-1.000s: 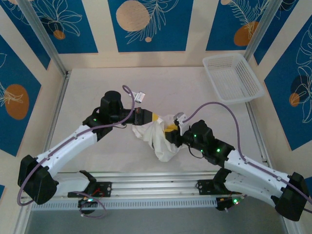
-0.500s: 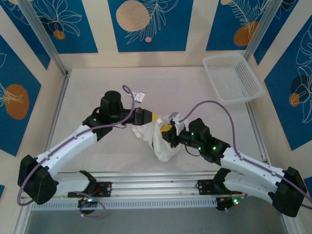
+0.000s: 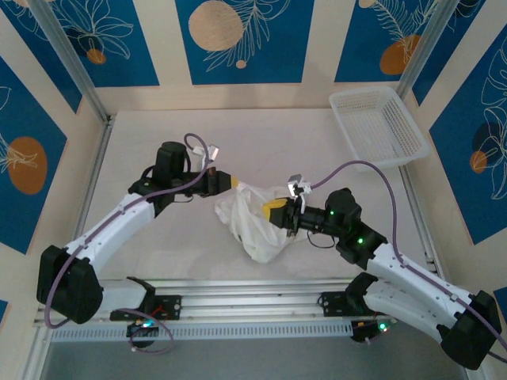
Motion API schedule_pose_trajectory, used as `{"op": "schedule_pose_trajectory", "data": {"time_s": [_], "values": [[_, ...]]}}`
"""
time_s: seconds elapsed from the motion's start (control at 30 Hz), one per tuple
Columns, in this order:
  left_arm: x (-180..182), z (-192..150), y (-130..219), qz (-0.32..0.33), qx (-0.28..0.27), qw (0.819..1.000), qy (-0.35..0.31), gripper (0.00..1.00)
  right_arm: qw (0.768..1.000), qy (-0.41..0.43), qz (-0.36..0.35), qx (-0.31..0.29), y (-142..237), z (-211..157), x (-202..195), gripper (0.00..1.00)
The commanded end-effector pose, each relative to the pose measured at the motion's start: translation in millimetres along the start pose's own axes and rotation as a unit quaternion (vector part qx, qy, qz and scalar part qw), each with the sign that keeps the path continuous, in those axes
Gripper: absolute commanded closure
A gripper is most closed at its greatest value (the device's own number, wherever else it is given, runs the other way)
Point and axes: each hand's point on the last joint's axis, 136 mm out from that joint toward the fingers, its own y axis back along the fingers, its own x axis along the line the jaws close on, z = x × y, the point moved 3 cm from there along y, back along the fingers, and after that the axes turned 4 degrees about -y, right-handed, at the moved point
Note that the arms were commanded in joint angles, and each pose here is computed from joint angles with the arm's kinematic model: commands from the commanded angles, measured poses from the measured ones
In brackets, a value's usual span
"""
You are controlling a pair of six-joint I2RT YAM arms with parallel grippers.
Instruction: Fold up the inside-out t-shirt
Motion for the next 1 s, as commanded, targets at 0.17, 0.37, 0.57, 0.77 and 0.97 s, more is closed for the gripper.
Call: {"op": "schedule_pose_trajectory", "data": {"time_s": [0.17,0.37,0.57,0.77,0.97], "values": [[-15.7,-6.9,7.9,-0.039,-0.001,0.999,-0.012,1.0,0.992,-0.079,-0.086,0.049,-32.2,-0.5,-29.9,0.71],[-15.4,-10.2,10.6,-0.037,-0.005,0.999,-0.007,1.0,0.982,-0.166,-0.08,0.053,-60.8,10.0,-43.0,0.8],[-16.4,-11.2,11.6,-0.037,-0.004,0.999,-0.009,1.0,0.973,-0.217,-0.052,0.058,-72.0,6.6,-43.1,0.76],[-21.2,-9.3,13.5,-0.042,-0.005,0.999,-0.013,1.0,0.969,-0.23,-0.059,0.064,-73.4,-1.1,-47.6,0.68],[-26.2,-6.3,15.5,-0.047,-0.009,0.999,-0.019,1.0,0.962,-0.227,-0.108,0.103,-83.4,-19.5,-60.7,0.7]]}}
